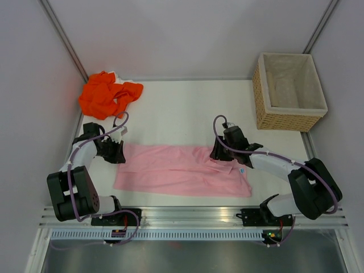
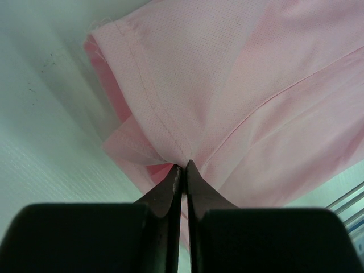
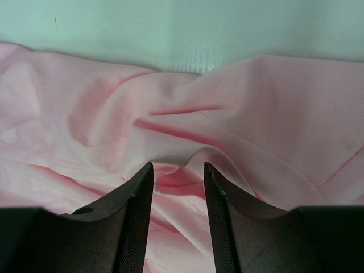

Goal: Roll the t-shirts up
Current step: Fold the tshirt

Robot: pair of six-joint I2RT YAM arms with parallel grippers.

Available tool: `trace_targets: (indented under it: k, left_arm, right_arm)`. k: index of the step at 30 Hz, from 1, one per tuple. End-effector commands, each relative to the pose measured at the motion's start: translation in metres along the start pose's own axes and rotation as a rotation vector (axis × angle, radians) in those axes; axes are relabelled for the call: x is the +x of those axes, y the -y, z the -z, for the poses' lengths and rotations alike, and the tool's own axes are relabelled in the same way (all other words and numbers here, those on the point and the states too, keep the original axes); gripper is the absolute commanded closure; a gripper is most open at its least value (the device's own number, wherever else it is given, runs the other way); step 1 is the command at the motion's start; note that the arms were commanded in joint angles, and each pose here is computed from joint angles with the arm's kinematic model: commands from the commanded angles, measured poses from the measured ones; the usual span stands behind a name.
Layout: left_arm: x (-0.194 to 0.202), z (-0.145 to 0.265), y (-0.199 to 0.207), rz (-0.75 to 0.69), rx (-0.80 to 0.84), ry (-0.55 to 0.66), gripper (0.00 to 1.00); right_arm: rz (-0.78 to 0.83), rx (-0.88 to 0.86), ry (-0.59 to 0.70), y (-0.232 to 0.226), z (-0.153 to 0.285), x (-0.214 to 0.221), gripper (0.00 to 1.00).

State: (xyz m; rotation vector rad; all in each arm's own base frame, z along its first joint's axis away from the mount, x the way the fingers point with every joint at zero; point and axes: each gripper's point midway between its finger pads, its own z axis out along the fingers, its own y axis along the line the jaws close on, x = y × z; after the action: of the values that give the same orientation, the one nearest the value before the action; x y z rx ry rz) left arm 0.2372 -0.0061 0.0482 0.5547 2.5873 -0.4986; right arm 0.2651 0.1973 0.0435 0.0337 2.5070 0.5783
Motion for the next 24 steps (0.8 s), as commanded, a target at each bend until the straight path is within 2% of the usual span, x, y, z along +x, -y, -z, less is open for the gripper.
trace_targets:
  k: [1, 5, 7, 8, 11, 14, 20, 24]
  left_arm:
    - [-0.012, 0.004, -0.004, -0.033, -0.004, 0.036, 0.92]
    - [-0.013, 0.004, -0.004, -0.031, 0.0, 0.039, 0.92]
    - [-0.014, 0.004, -0.004, -0.03, -0.002, 0.041, 0.93]
    - [-0.013, 0.004, -0.004, -0.03, -0.002, 0.039, 0.93]
    - [-0.014, 0.005, -0.004, -0.033, -0.004, 0.042, 0.94]
    - [-0.018, 0.007, -0.004, -0.034, -0.006, 0.051, 0.96]
    - [-0.029, 0.013, -0.006, -0.043, -0.022, 0.081, 0.98]
    - [-0.028, 0.012, -0.008, -0.038, -0.02, 0.073, 0.98]
  right_arm:
    - [-0.031, -0.039, 0.069, -0.014, -0.009, -0.021, 0.53]
    - [-0.025, -0.062, 0.056, -0.018, -0.021, -0.021, 0.53]
    - [-0.025, -0.088, 0.062, -0.024, -0.022, -0.023, 0.58]
    - [-0.024, -0.095, 0.07, -0.025, -0.021, -0.024, 0.63]
    - [-0.023, -0.105, 0.097, -0.028, -0.017, -0.029, 0.88]
    - [-0.023, -0.101, 0.086, -0.026, -0.009, -0.024, 1.0]
    - [0.001, -0.107, 0.071, -0.026, 0.024, -0.006, 1.0]
    - [-0.051, -0.138, 0.045, -0.033, 0.035, 0.015, 1.0]
